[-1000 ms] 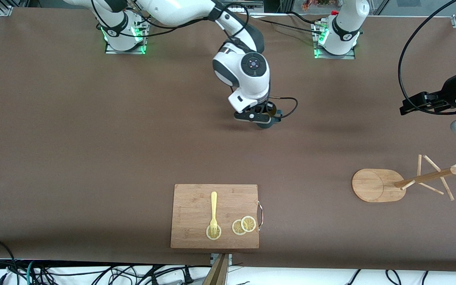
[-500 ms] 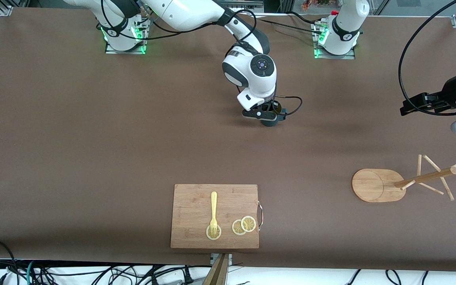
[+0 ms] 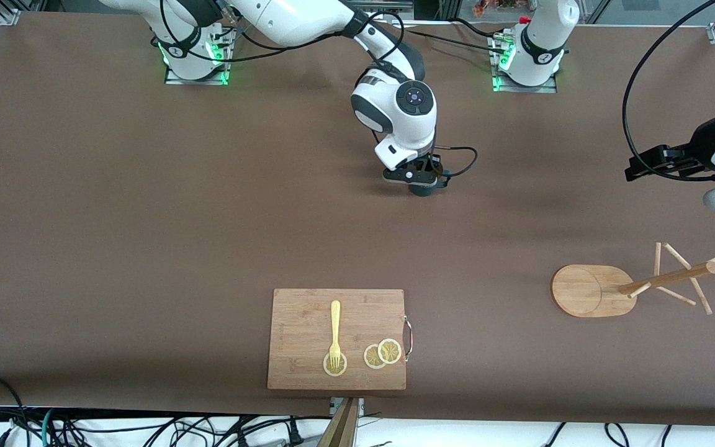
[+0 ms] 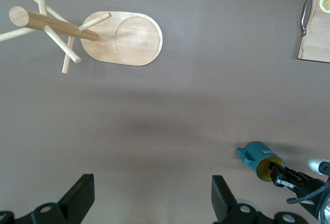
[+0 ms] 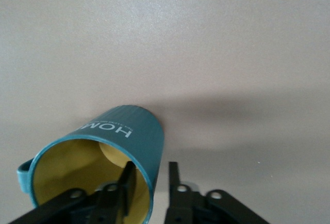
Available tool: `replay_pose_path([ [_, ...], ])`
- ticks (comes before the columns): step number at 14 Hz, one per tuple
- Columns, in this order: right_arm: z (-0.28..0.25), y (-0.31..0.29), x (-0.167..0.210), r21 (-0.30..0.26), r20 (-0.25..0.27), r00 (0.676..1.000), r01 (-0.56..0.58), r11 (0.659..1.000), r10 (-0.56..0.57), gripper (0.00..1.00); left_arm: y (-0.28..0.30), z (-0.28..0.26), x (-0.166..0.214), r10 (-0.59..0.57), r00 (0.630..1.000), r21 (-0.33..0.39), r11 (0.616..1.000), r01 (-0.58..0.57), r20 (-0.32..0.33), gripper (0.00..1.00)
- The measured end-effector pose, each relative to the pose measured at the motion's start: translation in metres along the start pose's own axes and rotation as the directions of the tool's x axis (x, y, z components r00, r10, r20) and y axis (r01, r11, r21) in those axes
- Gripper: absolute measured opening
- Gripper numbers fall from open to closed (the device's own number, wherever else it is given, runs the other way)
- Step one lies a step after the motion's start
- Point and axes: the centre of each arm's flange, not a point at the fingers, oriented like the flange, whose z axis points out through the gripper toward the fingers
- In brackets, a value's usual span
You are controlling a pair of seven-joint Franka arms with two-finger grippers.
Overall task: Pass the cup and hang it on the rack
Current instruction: 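Lift the teal mug with the right gripper and carry it toward the table middle, then set the mug down, open the right gripper and withdraw it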
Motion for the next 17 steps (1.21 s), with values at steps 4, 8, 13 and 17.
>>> replay_pose_path([
  [4, -0.012, -0.002, 0.002, 0.007, -0.007, 1.0, -0.001, 1.0, 0.001, 0.48, -0.001, -0.002, 0.001, -0.002, 1.0, -0.001, 1.0, 0.002, -0.007, 1.0],
  [8, -0.086, -0.004, 0.015, 0.036, -0.036, 0.999, -0.012, 0.999, 0.014, 0.66, 0.0, -0.002, 0.001, -0.001, 1.0, -0.001, 1.0, 0.001, -0.008, 1.0],
  [13, -0.251, 0.062, 0.09, 0.083, -0.087, 0.988, -0.121, 0.989, 0.128, 1.0, -0.002, -0.002, 0.001, -0.004, 1.0, -0.002, 1.0, 0.004, -0.009, 1.0],
  [17, -0.323, 0.191, 0.194, 0.074, -0.012, 0.985, -0.169, 0.983, 0.17, 1.0, -0.003, -0.002, 0.001, -0.005, 1.0, -0.002, 1.0, 0.005, -0.009, 1.0],
])
